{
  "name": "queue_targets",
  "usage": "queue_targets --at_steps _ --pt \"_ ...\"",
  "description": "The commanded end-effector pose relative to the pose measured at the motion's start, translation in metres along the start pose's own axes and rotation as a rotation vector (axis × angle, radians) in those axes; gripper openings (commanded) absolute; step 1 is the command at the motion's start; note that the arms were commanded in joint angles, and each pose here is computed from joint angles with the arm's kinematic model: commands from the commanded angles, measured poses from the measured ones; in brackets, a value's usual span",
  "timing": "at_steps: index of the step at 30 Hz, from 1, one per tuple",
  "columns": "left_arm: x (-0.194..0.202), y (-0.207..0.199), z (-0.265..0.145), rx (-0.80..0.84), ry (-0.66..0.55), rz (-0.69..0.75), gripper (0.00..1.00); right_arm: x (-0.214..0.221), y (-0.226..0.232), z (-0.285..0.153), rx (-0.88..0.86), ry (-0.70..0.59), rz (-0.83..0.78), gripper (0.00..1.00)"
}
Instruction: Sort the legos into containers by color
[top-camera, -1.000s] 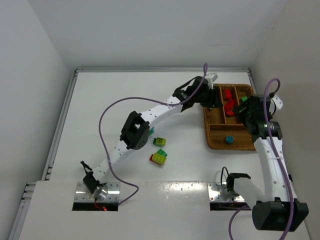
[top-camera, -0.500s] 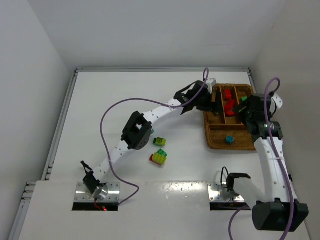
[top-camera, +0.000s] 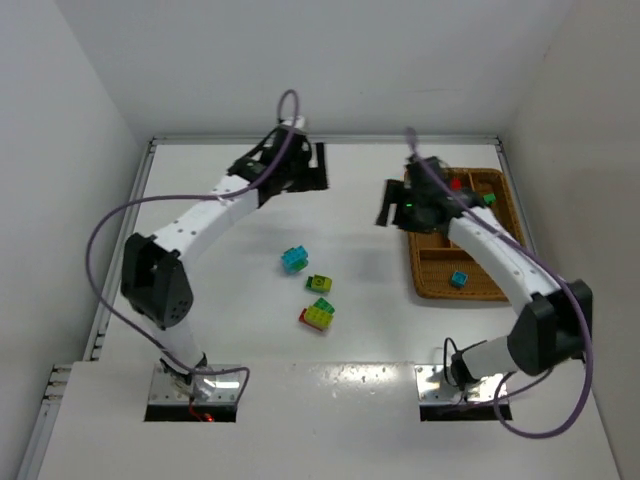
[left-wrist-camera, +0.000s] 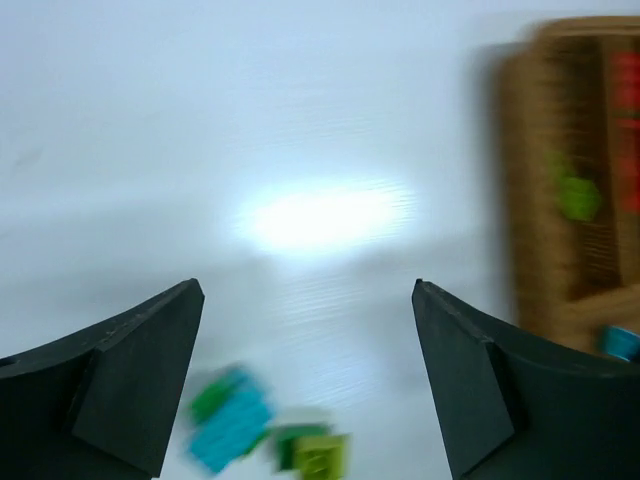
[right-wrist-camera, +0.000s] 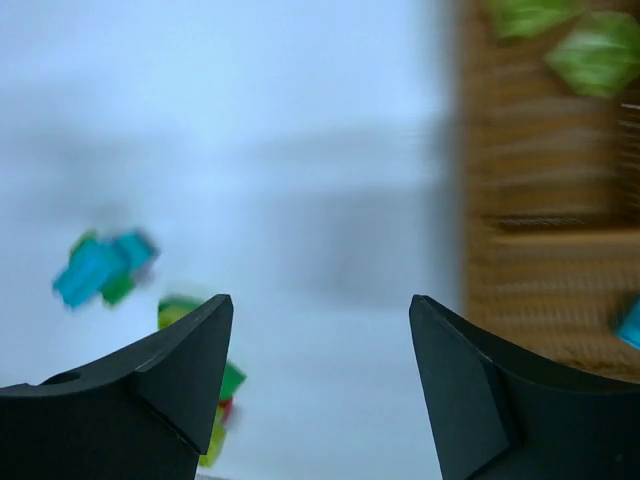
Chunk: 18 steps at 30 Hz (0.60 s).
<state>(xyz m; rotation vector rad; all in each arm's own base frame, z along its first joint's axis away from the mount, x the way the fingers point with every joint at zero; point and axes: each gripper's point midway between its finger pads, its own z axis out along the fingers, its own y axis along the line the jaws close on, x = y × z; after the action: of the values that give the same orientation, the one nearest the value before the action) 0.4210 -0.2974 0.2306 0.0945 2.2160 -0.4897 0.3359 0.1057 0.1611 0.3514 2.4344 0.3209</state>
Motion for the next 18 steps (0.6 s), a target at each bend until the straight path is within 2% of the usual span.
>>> queue_targets --at_steps 1,3,4,5,9,14,18 --pt "0.028 0.102 -0.024 -0.288 0.067 -0.081 0.93 0.037 0.070 0.012 -0.111 0.094 -0.320 0.72" --pt "0.027 0.142 -0.041 -0.377 0.054 -0.139 0.96 0.073 0.101 0.014 -0.213 0.180 -0.530 0.72" --pt "0.030 0.153 -0.055 -0.391 0.044 -0.154 0.96 0.096 0.109 0.022 -0.261 0.264 -0.595 0.71" --pt "0.029 0.160 -0.063 -0.402 0.034 -0.166 0.96 0.113 0.120 0.023 -0.290 0.286 -0.697 0.71" --pt "0.021 0.187 -0.091 -0.441 -0.018 -0.199 0.96 0.153 0.125 0.037 -0.256 0.343 -0.918 0.70" --pt "0.012 0.204 -0.101 -0.458 -0.038 -0.217 0.96 0.176 0.132 0.050 -0.289 0.364 -1.033 0.70" --pt "0.007 0.212 -0.104 -0.454 -0.044 -0.232 0.96 0.186 0.139 0.062 -0.319 0.372 -1.061 0.70"
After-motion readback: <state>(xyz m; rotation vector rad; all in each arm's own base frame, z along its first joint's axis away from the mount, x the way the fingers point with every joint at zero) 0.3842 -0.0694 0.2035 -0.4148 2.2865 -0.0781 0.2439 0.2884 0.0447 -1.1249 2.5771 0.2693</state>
